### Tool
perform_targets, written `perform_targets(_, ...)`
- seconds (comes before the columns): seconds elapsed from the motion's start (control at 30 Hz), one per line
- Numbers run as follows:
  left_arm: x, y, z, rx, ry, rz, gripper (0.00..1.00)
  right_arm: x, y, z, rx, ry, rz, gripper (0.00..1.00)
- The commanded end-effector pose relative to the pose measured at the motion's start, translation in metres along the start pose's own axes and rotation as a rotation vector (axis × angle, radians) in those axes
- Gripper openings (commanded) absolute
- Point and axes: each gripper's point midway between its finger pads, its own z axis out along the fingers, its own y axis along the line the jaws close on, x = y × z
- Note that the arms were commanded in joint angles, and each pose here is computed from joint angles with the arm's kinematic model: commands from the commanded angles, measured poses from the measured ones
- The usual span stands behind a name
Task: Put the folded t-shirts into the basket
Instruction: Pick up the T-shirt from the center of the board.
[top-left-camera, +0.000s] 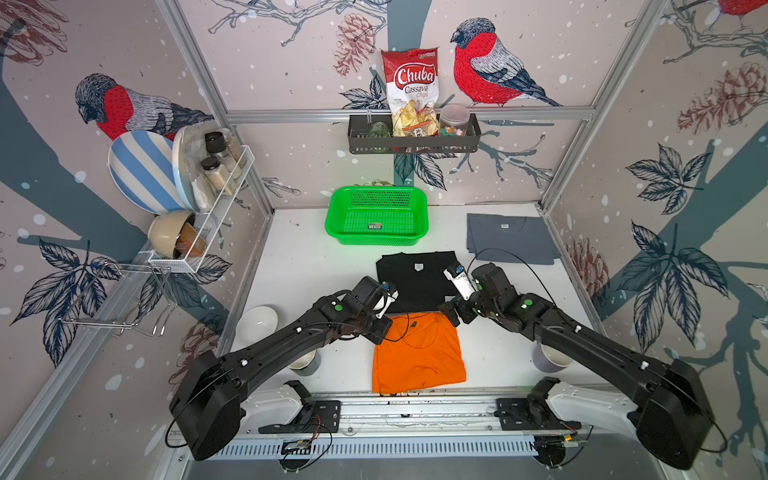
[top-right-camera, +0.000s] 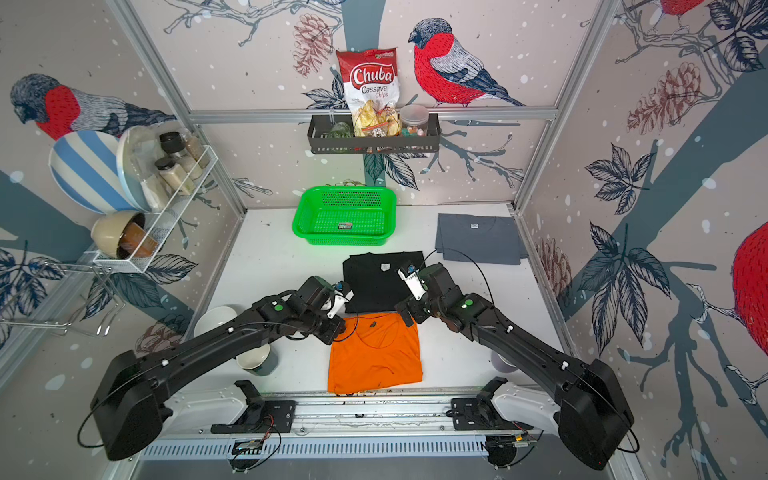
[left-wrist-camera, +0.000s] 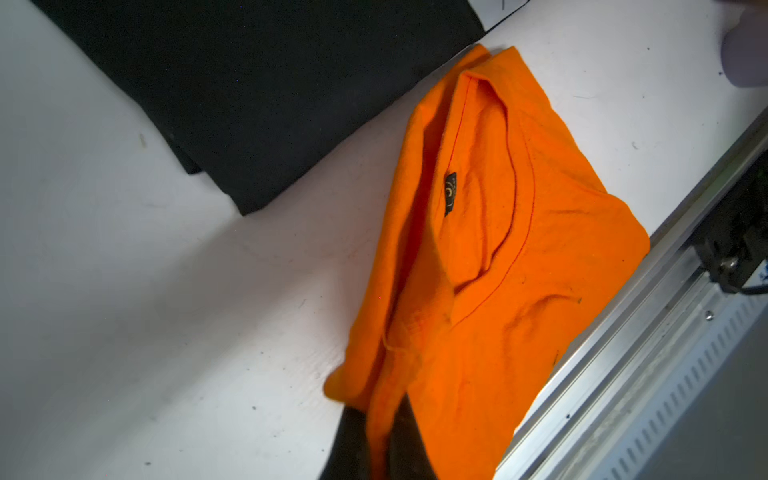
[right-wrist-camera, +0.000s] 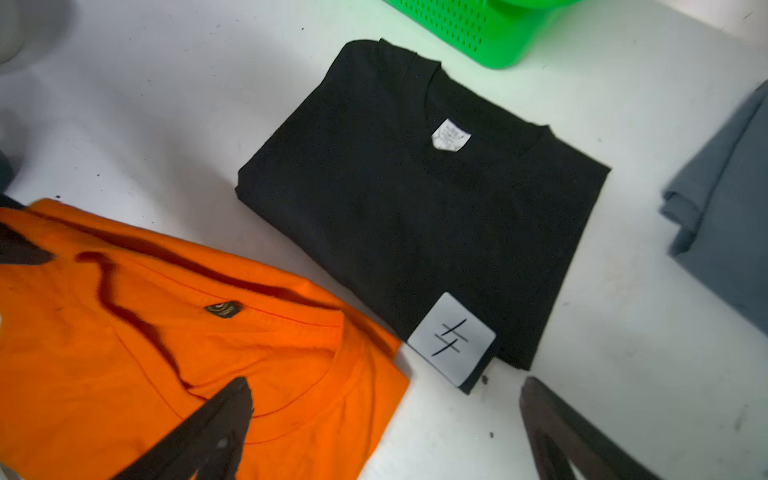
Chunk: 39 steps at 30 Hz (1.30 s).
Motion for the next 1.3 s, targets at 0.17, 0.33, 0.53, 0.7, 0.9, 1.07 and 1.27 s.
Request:
perform_targets(0.17,0.015,-0.004,-0.011,-0.016,-0.085,0.531,0.0,0.025,0.012,0.024,-0.05,0.101,-0.101,1.0)
perform_targets(0.33,0.029,-0.006,-0.015,-0.029,-0.057,0.711,0.0,0.059,0.027,0.058,-0.149,0.26,-0.187,1.0)
perform_targets(0.53,0.044,-0.023,-0.025,0.014,-0.128,0.902,0.0,0.058,0.045,0.068,-0.282,0.28,-0.385,1.0)
perform_targets(0.7,0.05,-0.027,-0.034,0.023,-0.172,0.972,0.0,0.054,0.052,0.06,-0.39,0.222,-0.504,0.99)
perform_targets(0.9,0.049,-0.034,-0.04,0.042,-0.201,1.011,0.0,0.042,0.051,0.075,-0.461,0.27,-0.58,1.0)
perform_targets(1.07,0.047,-0.036,-0.047,0.031,-0.237,1.032,0.0,0.035,0.064,0.092,-0.546,0.306,-0.615,1.0)
perform_targets(1.27,0.045,-0.039,-0.055,0.017,-0.3,1.059,0.0,0.033,0.086,0.1,-0.657,0.343,-0.632,1.0)
